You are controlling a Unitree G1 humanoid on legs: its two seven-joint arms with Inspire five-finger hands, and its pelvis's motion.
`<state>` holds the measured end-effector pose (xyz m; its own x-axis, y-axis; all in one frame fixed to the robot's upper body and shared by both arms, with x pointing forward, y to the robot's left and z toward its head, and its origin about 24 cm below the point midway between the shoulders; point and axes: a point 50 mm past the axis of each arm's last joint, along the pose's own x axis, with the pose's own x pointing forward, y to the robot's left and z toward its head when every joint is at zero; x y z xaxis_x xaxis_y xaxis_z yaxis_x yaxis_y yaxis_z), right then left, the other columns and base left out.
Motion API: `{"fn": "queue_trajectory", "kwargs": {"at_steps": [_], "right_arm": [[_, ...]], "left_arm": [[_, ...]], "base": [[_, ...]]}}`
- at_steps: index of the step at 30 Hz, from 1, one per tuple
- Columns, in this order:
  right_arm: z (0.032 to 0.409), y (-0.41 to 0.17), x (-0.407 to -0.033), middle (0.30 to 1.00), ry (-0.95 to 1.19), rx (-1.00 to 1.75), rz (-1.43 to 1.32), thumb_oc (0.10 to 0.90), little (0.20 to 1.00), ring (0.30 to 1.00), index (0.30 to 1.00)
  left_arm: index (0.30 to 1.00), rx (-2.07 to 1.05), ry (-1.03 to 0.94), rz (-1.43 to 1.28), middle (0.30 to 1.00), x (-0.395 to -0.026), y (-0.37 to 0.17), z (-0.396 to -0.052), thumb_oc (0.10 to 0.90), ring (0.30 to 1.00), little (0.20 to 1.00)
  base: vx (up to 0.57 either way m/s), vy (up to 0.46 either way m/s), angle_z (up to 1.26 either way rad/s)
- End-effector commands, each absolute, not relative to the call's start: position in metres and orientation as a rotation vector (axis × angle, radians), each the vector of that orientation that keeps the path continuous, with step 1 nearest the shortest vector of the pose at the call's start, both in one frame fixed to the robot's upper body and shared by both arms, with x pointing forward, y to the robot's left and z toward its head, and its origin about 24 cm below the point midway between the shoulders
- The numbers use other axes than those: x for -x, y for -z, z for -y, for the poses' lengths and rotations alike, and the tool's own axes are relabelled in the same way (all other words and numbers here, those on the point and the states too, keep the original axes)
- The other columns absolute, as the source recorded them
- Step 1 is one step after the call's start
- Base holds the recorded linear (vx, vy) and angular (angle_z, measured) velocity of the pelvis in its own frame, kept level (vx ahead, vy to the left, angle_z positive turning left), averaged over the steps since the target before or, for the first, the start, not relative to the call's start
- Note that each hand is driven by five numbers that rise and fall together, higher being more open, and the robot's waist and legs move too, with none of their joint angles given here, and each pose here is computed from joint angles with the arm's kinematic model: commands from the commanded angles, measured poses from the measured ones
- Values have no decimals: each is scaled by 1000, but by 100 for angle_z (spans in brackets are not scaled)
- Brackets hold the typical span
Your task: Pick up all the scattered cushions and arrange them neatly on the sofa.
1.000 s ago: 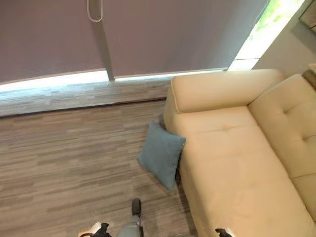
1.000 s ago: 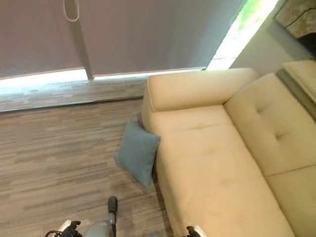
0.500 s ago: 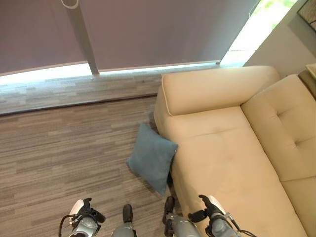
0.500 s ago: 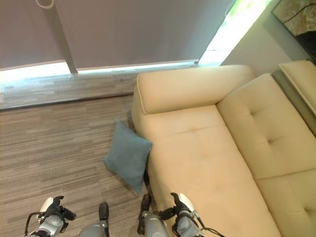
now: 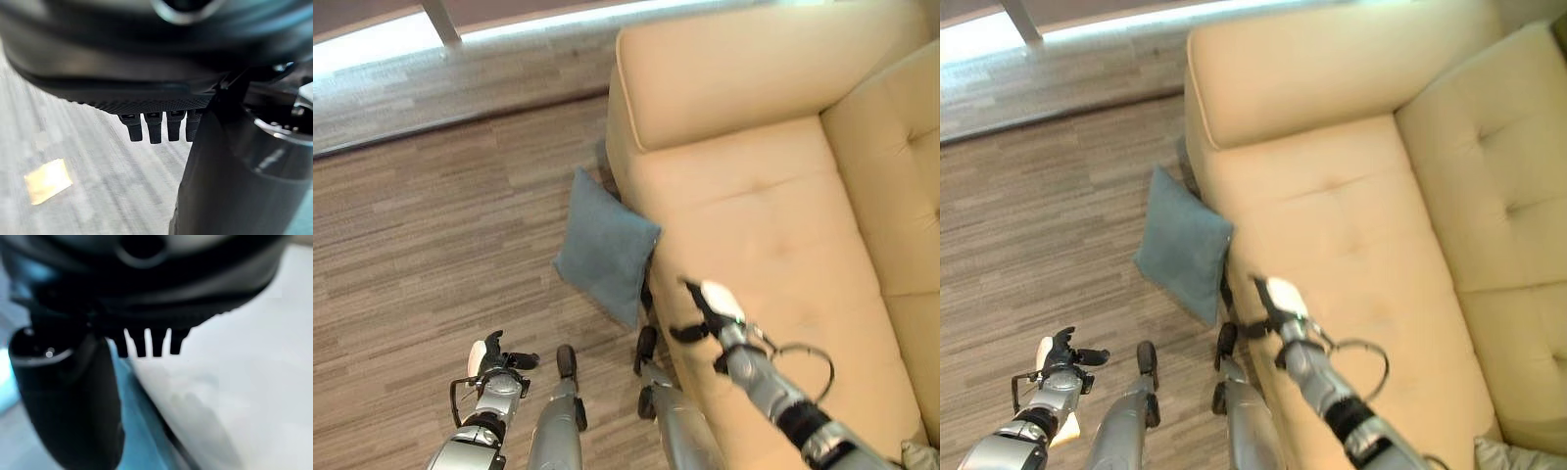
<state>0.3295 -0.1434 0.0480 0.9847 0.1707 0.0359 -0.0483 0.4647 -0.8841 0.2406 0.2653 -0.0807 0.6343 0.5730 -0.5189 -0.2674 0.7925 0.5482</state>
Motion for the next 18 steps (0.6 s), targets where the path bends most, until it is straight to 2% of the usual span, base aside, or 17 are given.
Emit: {"fn": "queue_trajectory", "kwargs": {"at_steps": [1, 8, 12, 18], "right_arm": [[113, -72, -325, 900, -155, 1040, 336, 800, 900, 900, 900], [119, -54, -312, 900, -176, 1013, 280, 800, 900, 900, 900], [125, -39, -302, 900, -205, 1107, 282, 800, 900, 900, 900], [125, -28, -292, 900, -216, 1090, 262, 800, 900, 900, 900]], "left_arm": [[900, -596, -503, -613, 900, -252, 64, -273, 800, 900, 900], [900, -505, -467, -422, 900, -296, 28, -249, 800, 900, 900], [900, -575, -423, -294, 900, -326, -4, -236, 800, 900, 900], [900, -623, -440, -179, 900, -354, -42, -230, 800, 900, 900]], "base": [[-7, -45, 1], [-26, -24, 2], [-20, -17, -4], [-36, -42, -19]]}}
